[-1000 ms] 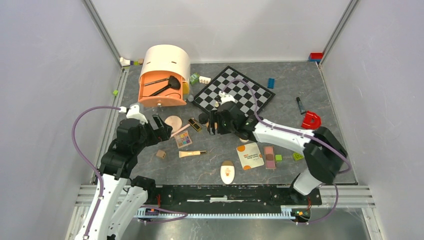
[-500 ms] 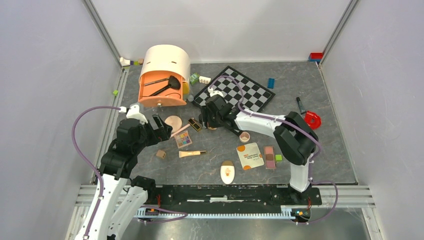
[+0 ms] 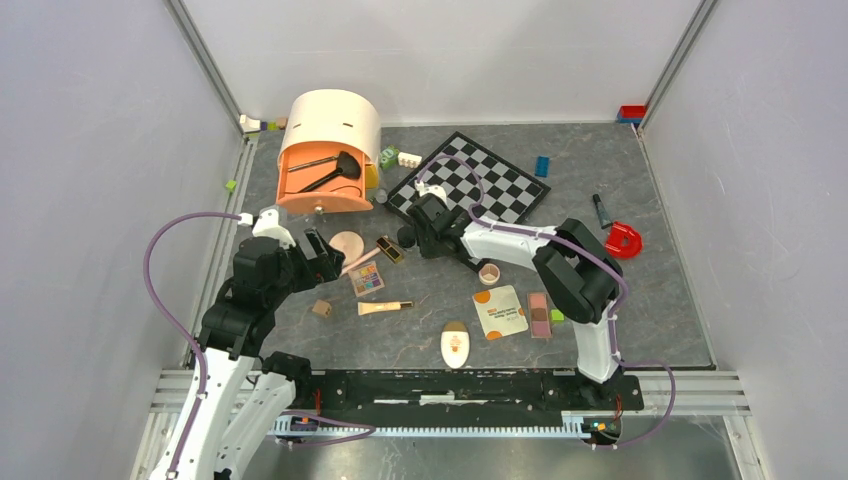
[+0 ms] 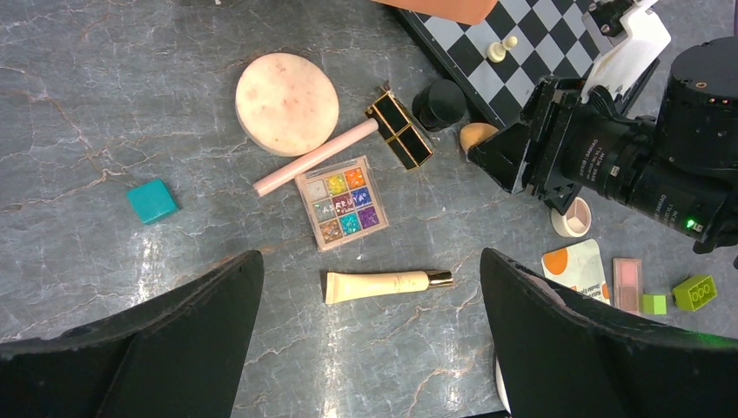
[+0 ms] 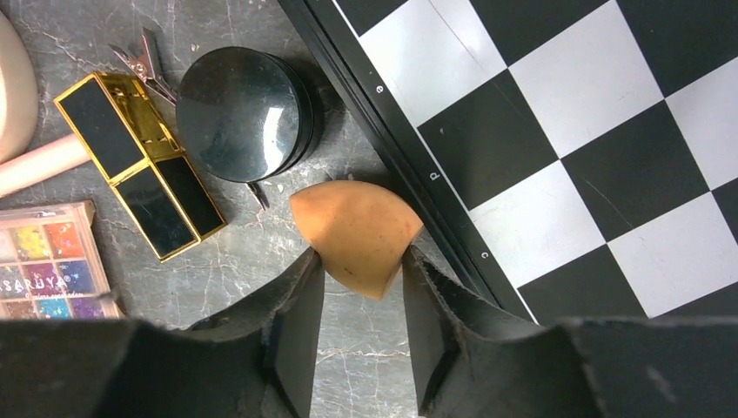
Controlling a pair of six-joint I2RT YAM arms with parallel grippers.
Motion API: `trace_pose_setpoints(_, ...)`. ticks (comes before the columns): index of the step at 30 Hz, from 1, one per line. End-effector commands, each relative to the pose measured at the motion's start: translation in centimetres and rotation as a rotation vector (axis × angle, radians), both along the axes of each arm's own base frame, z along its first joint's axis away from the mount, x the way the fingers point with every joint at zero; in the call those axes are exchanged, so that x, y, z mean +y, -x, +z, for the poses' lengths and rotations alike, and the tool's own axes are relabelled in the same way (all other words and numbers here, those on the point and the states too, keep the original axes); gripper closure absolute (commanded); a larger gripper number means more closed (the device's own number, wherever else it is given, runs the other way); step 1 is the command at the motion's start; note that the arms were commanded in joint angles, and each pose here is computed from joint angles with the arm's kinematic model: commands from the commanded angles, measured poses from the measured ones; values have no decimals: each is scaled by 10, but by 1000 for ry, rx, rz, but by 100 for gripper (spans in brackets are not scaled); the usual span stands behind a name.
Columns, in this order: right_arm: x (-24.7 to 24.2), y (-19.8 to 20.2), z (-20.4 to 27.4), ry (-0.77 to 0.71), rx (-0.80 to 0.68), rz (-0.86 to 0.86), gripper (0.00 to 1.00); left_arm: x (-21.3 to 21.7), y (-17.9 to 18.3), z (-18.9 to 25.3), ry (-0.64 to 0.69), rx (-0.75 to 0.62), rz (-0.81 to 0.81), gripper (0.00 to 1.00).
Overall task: Organize the makeup
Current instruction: Pick up the makeup tool from the center of the board.
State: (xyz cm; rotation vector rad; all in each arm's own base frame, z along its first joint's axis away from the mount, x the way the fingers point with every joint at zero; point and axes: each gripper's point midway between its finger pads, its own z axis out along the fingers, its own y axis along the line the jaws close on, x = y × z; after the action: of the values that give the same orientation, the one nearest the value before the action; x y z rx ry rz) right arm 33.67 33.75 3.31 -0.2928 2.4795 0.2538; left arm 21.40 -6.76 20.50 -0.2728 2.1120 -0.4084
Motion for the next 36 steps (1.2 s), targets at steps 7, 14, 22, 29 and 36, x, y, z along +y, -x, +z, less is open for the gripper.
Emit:
trace_pose_setpoints(7, -8, -2, 28, -59, -114, 2, 70, -1, -6, 7, -22, -47, -21, 0)
trace_pose_setpoints(14, 1, 18, 60, -198, -129, 90, 71, -13, -12, 11, 11, -58, -78, 0)
trace_pose_setpoints(22, 34, 71, 118, -573, -108, 301, 70, -61, -13, 63, 289, -178, -229, 0)
trace_pose_setpoints(29, 70, 107, 164, -758, -85, 478, 69, -76, -13, 55, 360, -134, -279, 0)
trace_pose_setpoints(36, 92, 122, 190, -834, -129, 583, 68, -82, -7, 39, 389, -75, -301, 9)
